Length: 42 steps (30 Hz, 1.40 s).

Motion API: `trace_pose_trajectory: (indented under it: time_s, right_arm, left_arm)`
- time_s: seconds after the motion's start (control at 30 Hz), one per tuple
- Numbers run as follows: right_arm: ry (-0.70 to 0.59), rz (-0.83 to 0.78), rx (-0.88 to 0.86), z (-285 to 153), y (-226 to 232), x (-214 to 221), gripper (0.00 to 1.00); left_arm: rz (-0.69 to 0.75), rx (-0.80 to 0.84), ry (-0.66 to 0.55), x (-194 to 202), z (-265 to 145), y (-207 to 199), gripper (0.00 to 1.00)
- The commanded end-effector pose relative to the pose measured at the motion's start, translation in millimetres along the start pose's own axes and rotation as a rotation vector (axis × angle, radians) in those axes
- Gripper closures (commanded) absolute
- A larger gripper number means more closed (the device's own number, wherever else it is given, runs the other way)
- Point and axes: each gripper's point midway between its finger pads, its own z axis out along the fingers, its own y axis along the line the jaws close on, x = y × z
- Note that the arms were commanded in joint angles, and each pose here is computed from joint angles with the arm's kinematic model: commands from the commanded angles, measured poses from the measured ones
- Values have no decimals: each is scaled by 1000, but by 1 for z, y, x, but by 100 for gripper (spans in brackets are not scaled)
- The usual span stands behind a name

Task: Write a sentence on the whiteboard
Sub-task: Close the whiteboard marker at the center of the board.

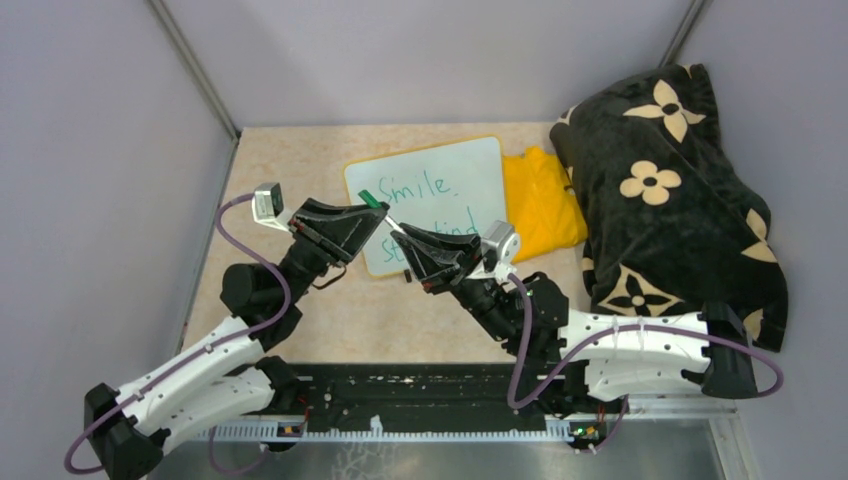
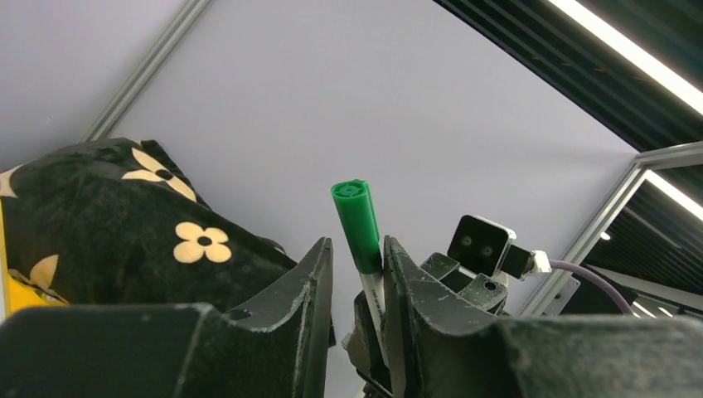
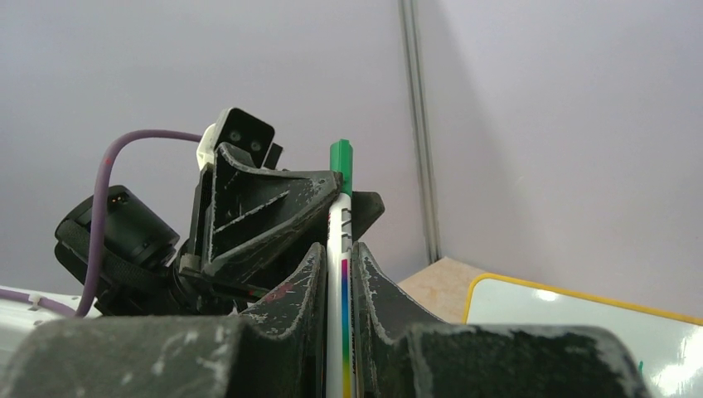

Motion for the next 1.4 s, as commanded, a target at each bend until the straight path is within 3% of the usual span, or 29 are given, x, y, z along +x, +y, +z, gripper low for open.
trace_pose_trajectory:
  time_s: [0.0, 0.23, 0.4, 0.5, 0.77, 0.9, 1.0, 1.37]
  right_arm:
    - [-31, 28, -3, -2, -1, -12, 100]
    - [9, 24, -6, -3, -1, -5, 100]
    - [117, 10, -9, -7, -1, 1, 60]
    - [191, 0, -19, -16, -3, 4, 51]
    - [365, -10, -23, -50, -16, 3, 51]
    - [490, -38, -32, -60, -18, 19, 52]
    - [561, -40, -58, -62, -13, 36, 52]
    - [593, 35, -90, -46, -2, 65, 54]
  left_arm:
    - [5, 58, -22, -10, 6, -16, 70]
    - [15, 51, -24, -9, 3, -13, 95]
    - [59, 0, -37, -14, -2, -7, 100]
    - [113, -43, -17, -13, -5, -1, 100]
    - [315, -121, 203, 8, -12, 11, 100]
    - [355, -191, 333, 25, -21, 29, 100]
    - [363, -153, 414, 40, -28, 29, 100]
    - [344, -65, 470, 57, -42, 21, 100]
